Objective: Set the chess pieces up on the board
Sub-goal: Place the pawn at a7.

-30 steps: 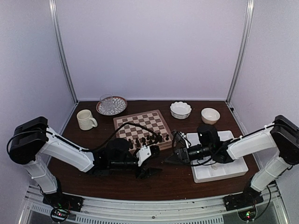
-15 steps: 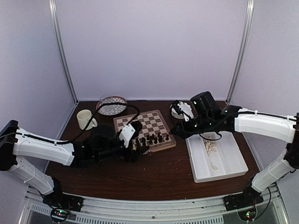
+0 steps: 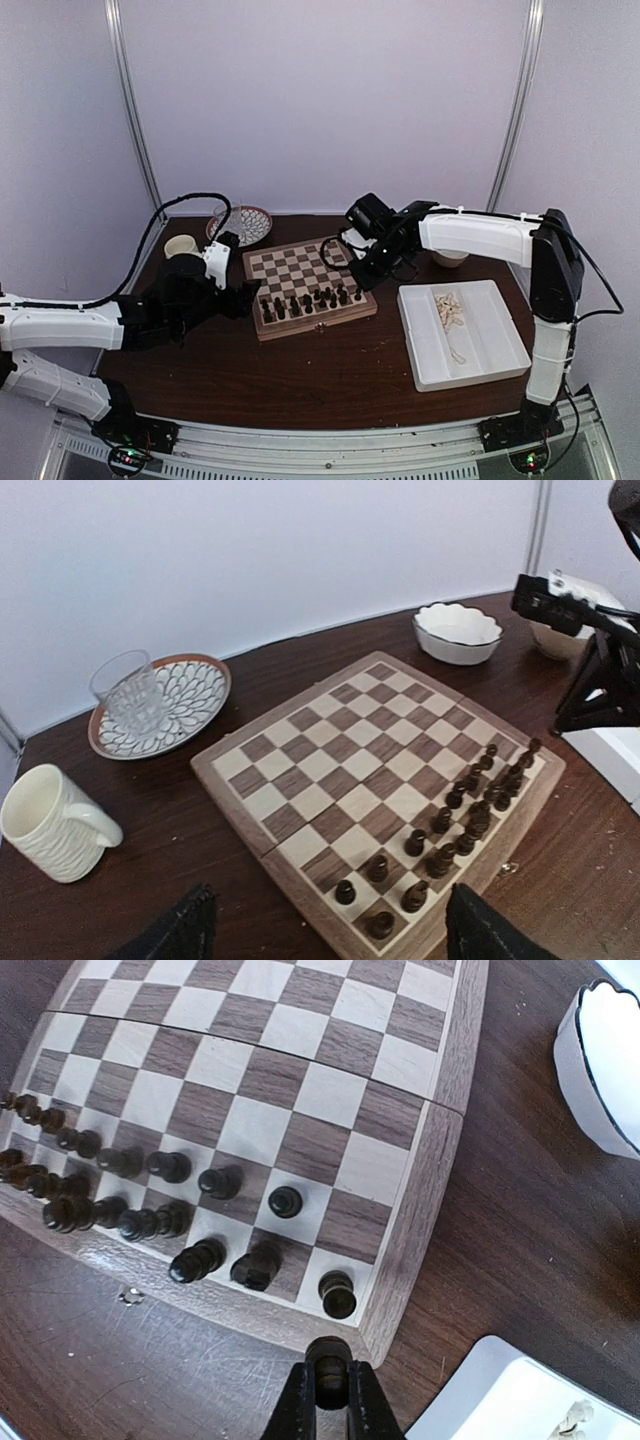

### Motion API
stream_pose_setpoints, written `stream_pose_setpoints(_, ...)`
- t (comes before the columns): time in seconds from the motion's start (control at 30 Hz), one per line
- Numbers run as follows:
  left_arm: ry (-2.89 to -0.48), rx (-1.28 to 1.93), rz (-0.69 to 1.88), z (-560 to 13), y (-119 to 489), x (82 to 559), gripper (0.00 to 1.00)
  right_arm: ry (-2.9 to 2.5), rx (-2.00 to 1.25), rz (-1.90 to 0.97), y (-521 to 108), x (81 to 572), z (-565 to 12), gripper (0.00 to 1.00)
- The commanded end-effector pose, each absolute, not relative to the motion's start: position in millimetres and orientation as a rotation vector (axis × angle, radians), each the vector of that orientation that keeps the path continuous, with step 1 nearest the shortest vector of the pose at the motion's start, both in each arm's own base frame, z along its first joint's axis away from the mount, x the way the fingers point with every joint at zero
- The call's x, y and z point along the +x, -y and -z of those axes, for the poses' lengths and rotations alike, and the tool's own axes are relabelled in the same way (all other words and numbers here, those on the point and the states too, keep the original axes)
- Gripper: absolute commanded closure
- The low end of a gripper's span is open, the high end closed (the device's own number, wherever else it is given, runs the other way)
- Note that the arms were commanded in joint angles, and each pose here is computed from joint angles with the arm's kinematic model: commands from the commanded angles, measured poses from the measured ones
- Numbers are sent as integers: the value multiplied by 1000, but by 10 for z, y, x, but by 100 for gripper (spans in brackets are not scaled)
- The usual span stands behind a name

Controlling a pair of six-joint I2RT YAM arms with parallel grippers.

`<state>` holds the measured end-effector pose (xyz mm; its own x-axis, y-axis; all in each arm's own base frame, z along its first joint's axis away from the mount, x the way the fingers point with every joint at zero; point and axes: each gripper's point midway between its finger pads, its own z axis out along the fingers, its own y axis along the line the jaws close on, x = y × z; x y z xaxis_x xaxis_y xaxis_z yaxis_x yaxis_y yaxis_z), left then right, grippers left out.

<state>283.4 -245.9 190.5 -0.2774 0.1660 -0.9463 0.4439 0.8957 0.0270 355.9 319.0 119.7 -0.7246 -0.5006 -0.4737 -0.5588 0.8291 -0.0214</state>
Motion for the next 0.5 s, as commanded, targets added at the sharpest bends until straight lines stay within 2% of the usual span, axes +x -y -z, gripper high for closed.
stream_pose_setpoints(0.0,-1867,304,207,-1891,2163,2930,20,-2538,-777,-33,-3134,3759,-1189,100)
stream_pose_setpoints(0.47,-1876,303,178,-1854,2145,2959,20,-2529,-763,-33,-3289,4050,-1001,100)
